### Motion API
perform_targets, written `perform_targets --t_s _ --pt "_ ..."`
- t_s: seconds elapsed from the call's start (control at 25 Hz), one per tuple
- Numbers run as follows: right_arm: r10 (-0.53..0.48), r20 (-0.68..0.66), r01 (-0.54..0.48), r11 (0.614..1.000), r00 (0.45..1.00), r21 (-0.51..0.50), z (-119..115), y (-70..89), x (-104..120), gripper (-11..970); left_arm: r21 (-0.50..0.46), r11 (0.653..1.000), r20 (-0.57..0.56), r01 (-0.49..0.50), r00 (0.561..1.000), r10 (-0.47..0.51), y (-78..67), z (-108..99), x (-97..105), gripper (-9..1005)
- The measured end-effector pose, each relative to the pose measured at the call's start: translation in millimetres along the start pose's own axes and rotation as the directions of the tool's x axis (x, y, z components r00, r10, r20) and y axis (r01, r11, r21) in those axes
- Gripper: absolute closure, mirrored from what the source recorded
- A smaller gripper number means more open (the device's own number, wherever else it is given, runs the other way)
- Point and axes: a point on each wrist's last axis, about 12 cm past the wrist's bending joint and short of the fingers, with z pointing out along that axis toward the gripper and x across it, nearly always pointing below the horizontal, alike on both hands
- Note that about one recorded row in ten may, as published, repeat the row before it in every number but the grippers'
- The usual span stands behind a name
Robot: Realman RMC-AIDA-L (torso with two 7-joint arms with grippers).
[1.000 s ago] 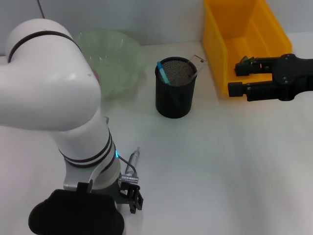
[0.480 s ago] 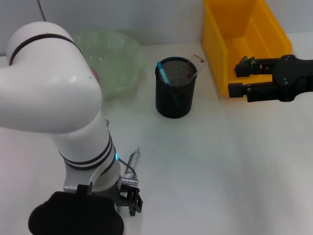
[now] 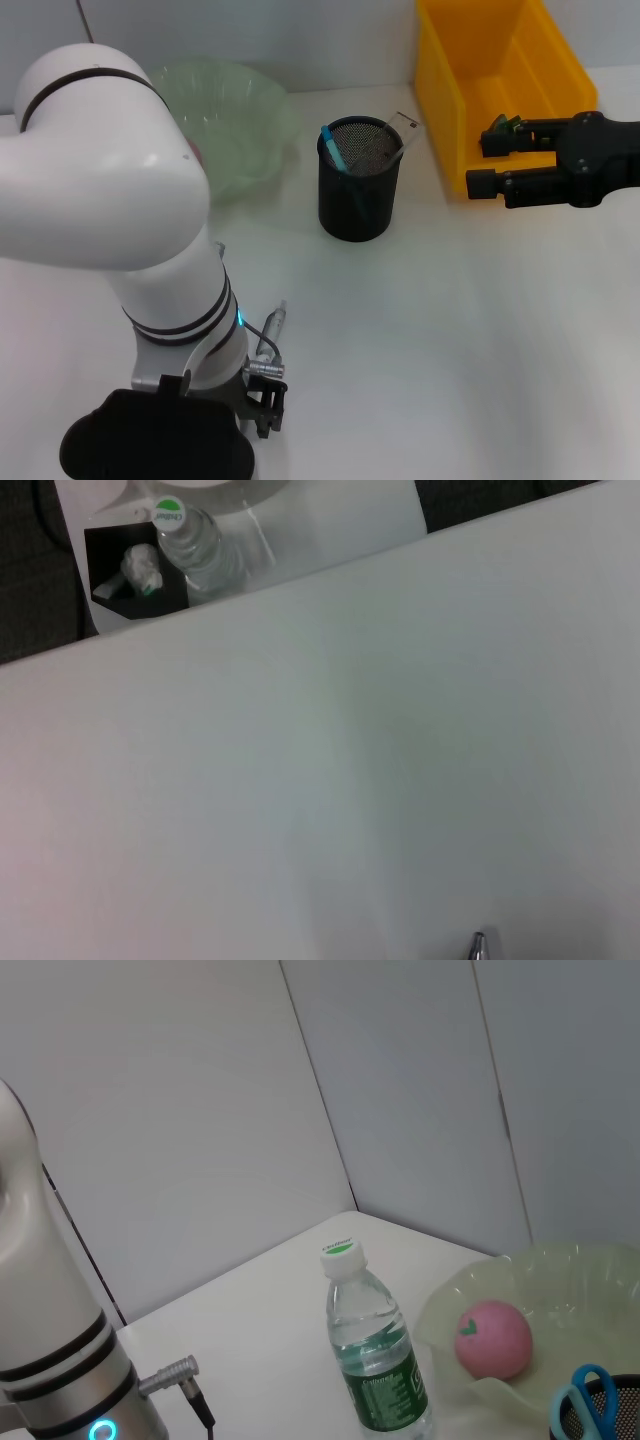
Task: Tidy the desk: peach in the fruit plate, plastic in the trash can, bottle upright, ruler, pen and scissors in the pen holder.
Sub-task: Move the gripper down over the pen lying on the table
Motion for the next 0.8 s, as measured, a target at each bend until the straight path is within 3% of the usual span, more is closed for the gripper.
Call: perform_targets --t_s 0.2,0.8 --pt "0.0 -0.001 0.0 1.0 1.0 -0.001 0.1 0.1 0.0 210 -0.002 1.0 -0.002 0.001 1.0 -0.001 0.6 -0.2 0.3 447" --pt "0.004 -0.001 -0.004 1.0 1.0 -0.001 -0.4 0.5 1.7 210 0.0 1.0 -0.001 0.006 1.0 -0.006 1.3 2.1 0.6 647"
